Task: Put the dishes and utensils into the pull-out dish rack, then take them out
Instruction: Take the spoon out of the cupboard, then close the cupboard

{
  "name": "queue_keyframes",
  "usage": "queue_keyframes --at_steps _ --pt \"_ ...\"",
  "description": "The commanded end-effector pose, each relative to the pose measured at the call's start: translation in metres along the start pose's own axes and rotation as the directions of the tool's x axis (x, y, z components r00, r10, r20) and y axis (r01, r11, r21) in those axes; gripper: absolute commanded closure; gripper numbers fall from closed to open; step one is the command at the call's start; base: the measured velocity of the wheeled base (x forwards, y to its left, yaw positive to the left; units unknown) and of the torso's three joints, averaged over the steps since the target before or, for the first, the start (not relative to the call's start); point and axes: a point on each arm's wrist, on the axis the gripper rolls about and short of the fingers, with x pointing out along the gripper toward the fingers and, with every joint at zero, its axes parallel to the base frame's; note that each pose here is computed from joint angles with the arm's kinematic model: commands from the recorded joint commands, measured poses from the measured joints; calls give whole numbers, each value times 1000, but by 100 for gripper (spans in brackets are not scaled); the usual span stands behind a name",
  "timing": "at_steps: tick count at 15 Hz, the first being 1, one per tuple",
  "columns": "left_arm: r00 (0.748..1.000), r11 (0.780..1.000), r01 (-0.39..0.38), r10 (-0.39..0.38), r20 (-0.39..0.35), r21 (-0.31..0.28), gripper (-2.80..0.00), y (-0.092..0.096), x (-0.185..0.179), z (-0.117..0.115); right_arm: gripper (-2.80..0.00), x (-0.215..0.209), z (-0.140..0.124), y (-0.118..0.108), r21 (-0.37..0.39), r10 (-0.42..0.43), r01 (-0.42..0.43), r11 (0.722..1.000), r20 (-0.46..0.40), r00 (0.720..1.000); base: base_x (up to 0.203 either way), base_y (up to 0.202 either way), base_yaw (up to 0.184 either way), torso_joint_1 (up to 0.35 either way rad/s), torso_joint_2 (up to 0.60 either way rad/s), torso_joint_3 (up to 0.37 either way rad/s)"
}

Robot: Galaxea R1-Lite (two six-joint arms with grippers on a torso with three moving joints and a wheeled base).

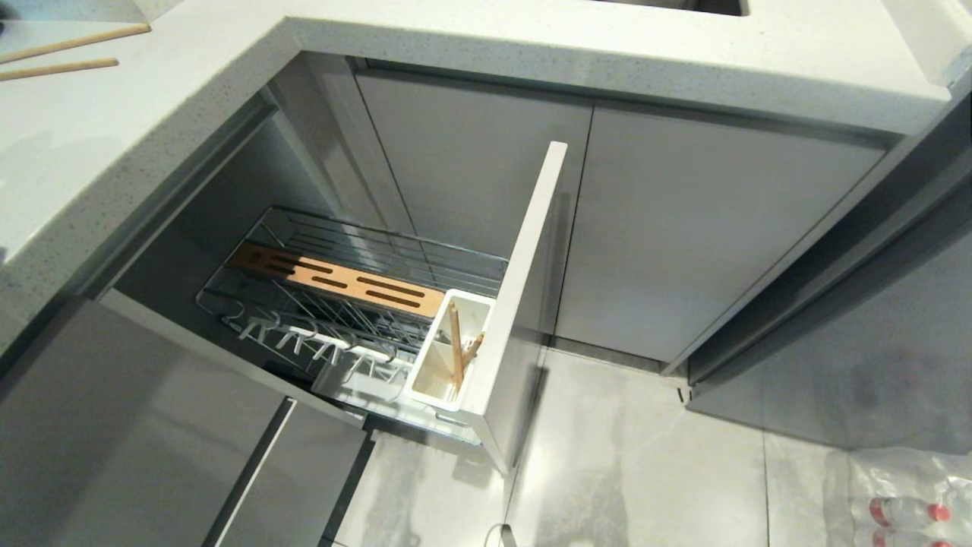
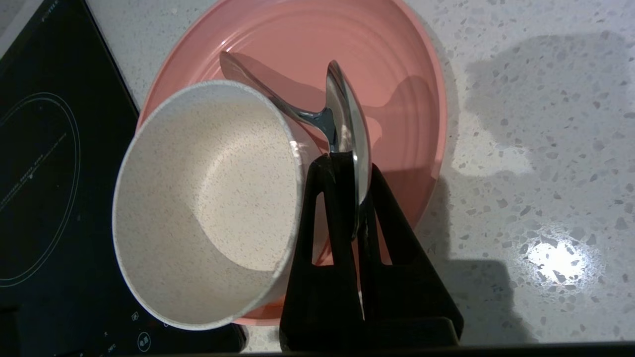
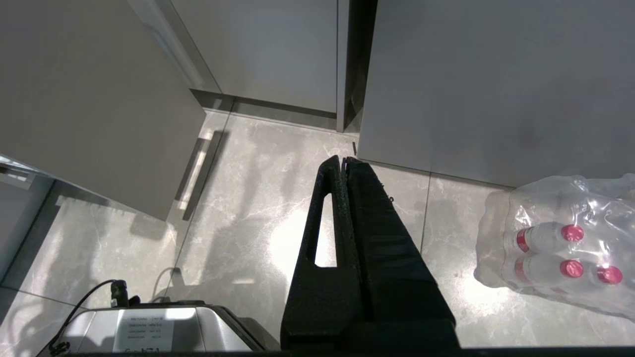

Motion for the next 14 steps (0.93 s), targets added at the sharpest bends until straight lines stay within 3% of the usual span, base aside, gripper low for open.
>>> queue_keyframes --at_steps 1,6,7,8,14 --pt "1000 1000 -3 3 -14 5 0 -1 2 -3 0 0 0 0 1 0 0 1000 -2 1000 0 0 0 0 0 0" --pt "1000 1000 -4 4 -27 11 0 -2 4 -6 0 0 0 0 1 0 0 1000 -2 1000 0 0 0 0 0 0" --pt "1000 1000 -4 4 -28 11 -45 -2 5 -6 0 0 0 0 1 0 0 1000 -2 1000 0 0 0 0 0 0" --pt "1000 1000 -4 4 -27 11 -280 -2 4 -6 0 0 0 0 1 0 0 1000 -2 1000 0 0 0 0 0 0" --pt "1000 1000 -3 3 -8 -1 -280 0 1 -2 0 0 0 0 1 0 0 1000 -2 1000 0 0 0 0 0 0"
